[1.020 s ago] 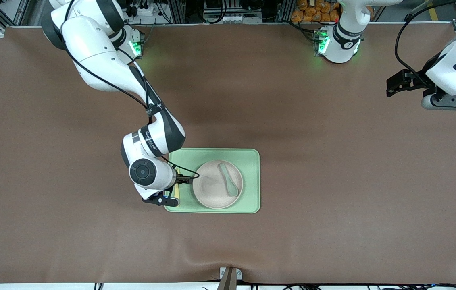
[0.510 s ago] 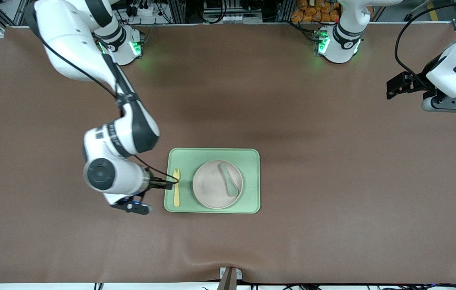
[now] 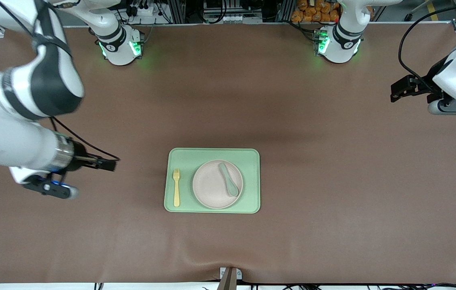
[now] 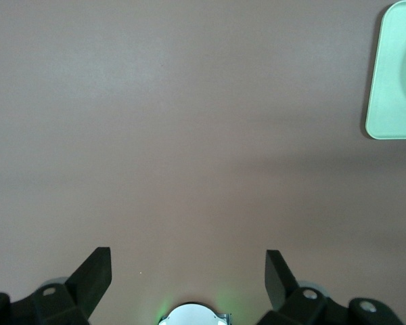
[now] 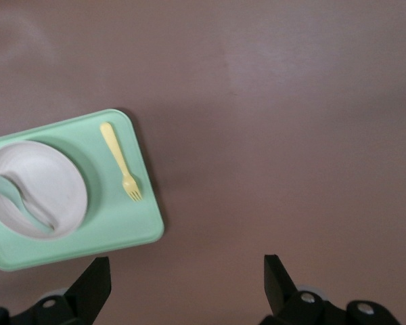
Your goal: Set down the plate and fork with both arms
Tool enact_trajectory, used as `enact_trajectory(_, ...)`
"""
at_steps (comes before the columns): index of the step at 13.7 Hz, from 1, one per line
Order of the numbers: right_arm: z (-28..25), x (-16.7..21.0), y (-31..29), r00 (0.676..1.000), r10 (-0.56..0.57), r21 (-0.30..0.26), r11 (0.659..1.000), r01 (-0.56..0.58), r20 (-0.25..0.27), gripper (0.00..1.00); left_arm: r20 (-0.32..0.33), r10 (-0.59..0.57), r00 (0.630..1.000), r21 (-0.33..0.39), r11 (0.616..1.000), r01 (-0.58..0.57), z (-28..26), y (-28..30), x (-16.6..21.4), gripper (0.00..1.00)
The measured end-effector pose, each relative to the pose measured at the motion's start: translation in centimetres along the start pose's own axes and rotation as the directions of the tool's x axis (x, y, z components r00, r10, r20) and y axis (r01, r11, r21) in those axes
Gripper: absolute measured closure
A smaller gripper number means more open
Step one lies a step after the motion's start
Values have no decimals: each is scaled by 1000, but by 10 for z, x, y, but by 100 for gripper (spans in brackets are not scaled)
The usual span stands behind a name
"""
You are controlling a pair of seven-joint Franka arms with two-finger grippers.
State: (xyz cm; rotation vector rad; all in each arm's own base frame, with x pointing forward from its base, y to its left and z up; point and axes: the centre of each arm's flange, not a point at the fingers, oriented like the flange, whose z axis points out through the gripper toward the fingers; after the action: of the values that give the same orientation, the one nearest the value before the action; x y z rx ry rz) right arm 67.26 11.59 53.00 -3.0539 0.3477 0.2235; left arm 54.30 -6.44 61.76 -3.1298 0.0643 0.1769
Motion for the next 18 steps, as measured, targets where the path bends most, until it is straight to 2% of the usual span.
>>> enact_trajectory(5, -81, -30, 107, 989, -149, 18, 989, 149, 9, 0, -4, 3, 1000, -30, 1000, -3, 0, 3, 1, 0)
enact_trajectory(9, -124, -64, 128, 981, -189, 20, 982, 189, -32, 0, 0, 4, 1000, -33, 999, -4, 4, 4, 4, 0)
enact_trajectory(12, -126, -77, 134, 975, -222, 15, 975, 222, -26, 0, -2, 3, 1000, -34, 999, -4, 4, 4, 5, 0)
enact_trajectory(16, -110, -73, 141, 972, -233, 15, 972, 233, -2, 0, -17, 3, 1000, -35, 999, -4, 3, 4, 7, 0)
enact_trajectory(18, -107, -75, 138, 970, -241, 14, 970, 242, -14, 0, -38, 3, 999, -37, 999, -4, 1, 4, 9, 0)
